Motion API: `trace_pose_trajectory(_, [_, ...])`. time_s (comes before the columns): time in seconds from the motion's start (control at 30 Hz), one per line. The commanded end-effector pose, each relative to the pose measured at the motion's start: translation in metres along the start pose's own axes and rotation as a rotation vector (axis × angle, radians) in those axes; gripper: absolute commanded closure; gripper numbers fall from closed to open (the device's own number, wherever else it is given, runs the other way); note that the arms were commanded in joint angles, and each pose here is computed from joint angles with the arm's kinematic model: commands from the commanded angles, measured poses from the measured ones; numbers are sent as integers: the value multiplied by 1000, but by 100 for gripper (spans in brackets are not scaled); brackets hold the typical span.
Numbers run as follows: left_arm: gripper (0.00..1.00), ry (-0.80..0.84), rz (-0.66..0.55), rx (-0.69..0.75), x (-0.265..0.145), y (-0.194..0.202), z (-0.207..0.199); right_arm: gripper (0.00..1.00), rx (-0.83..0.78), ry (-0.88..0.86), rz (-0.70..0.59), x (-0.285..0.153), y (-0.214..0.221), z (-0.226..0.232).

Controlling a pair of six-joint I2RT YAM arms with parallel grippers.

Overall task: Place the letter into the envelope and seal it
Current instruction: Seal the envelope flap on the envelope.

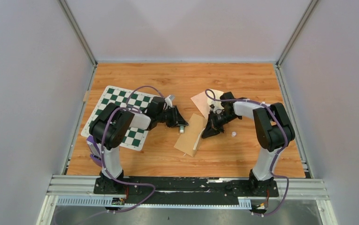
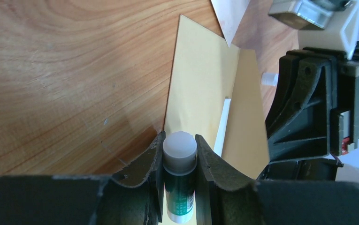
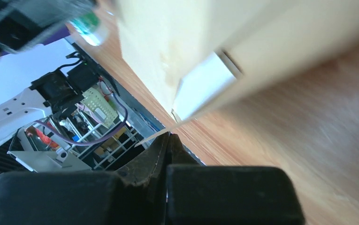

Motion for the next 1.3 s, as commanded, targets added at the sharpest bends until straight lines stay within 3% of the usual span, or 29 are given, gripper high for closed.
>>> trace_pose_trajectory(0.0, [100,-45,39,-7,9,11,10,100,-67,-102,1,2,-15,35])
trace_pose_trajectory(0.97, [100,-69,93,-52,20,24,24,100,-8,-54,95,54,-27,34])
trace_pose_trajectory(1.27, [100,-80,96,-53,20,24,26,100,-156,17,75,65,-26,39])
Point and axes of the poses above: each gripper's point midway between its finger pads, its own x axis out along the fingers, its own z axis along the line the jaws close on, y = z × x, the point moved 4 cm from there along -x, back along the fingers, and after that the axes turned 14 degrees about x, right-handed, at the moved point
